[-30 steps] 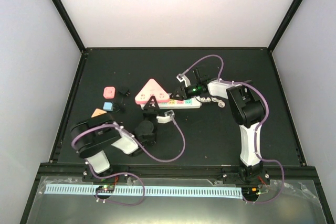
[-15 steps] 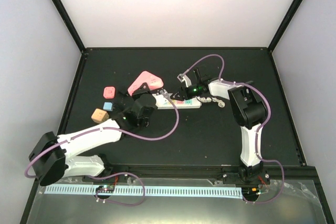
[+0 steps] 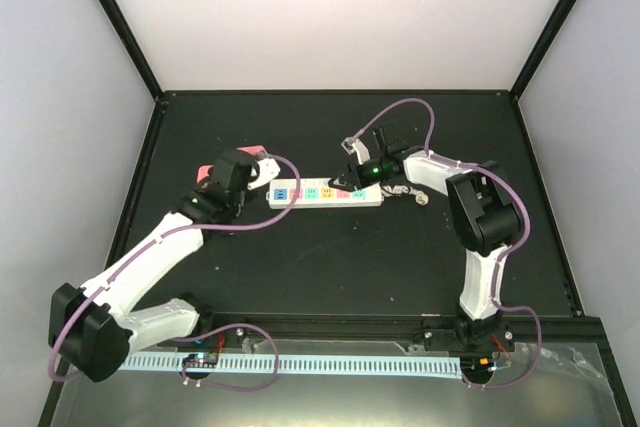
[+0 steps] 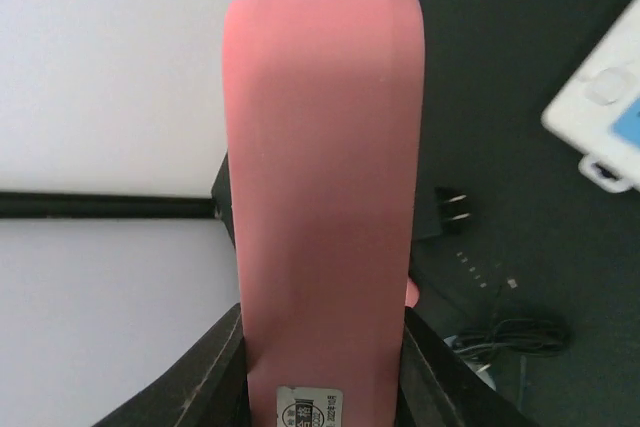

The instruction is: Pull the plug off the socket

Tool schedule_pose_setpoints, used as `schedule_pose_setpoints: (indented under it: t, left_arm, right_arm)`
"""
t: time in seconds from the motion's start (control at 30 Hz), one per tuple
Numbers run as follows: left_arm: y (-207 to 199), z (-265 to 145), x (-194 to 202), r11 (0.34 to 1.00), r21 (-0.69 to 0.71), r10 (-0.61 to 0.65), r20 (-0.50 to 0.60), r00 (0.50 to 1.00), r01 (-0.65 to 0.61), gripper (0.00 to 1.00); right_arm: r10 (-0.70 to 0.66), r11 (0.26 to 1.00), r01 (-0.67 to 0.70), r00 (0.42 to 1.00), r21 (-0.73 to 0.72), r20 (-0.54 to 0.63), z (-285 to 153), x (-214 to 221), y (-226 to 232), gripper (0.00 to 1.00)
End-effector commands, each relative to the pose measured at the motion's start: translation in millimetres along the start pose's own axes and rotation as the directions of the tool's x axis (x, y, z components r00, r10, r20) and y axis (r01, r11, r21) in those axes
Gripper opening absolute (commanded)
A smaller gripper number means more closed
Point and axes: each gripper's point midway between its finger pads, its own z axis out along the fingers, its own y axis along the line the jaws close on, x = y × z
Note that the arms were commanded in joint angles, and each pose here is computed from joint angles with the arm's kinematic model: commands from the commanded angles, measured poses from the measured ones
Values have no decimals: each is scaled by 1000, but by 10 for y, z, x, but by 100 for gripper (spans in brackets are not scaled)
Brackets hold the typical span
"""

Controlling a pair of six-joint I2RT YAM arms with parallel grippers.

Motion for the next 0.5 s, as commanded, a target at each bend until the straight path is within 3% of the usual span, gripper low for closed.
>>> schedule_pose_setpoints:
  t: [0.0, 0.47]
  left_arm:
    - [453, 86, 30, 996, -40, -84, -4, 996, 83, 2]
    - [1402, 1174, 427, 957, -282, -130, -229, 965, 62, 2]
  right_arm:
    - [-67, 997, 66, 998, 32, 17, -154, -40, 101, 58]
    - [-181, 979, 178, 983, 95, 27, -579, 21, 411, 60]
